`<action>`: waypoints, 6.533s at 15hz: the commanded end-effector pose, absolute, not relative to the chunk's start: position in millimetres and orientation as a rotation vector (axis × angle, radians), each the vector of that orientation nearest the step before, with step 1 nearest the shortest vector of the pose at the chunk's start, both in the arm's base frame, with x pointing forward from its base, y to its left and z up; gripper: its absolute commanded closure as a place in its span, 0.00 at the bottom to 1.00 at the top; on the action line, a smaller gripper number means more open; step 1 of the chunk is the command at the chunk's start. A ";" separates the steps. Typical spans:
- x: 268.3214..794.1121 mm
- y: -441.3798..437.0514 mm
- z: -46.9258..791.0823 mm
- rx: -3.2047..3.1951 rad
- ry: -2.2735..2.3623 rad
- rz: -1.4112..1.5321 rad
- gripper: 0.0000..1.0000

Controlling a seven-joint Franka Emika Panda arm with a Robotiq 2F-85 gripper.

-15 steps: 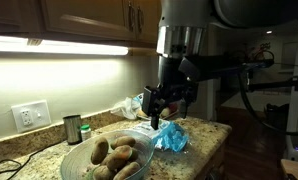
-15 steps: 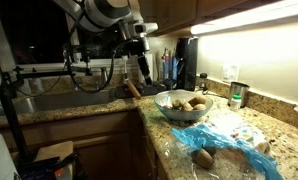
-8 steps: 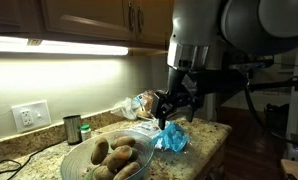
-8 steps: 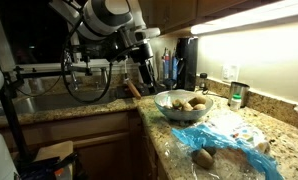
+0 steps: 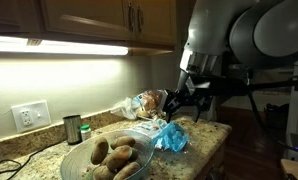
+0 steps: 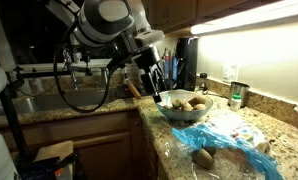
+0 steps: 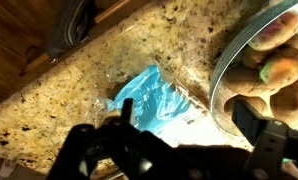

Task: Pick up a potato from the packaging and put it in the bowl

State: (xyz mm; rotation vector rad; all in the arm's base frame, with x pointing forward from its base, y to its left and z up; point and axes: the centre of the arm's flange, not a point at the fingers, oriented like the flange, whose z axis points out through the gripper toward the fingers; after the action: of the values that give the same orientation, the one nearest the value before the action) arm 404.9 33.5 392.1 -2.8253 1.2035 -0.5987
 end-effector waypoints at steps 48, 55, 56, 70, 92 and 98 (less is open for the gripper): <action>432.0 -113.2 349.1 -2.285 1.946 -0.488 0.00; 432.2 -135.0 337.7 -2.252 2.076 -0.424 0.00; 432.2 -137.8 336.5 -2.242 2.083 -0.432 0.00; 463.6 -187.8 334.6 -2.266 1.962 -0.324 0.00; 494.4 -196.6 317.7 -2.371 1.804 0.004 0.00; 494.8 -190.4 312.1 -2.394 1.801 -0.016 0.00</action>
State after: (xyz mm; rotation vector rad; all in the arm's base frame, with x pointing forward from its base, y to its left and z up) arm 494.8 -190.4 312.1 -2.3940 1.8008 -0.0157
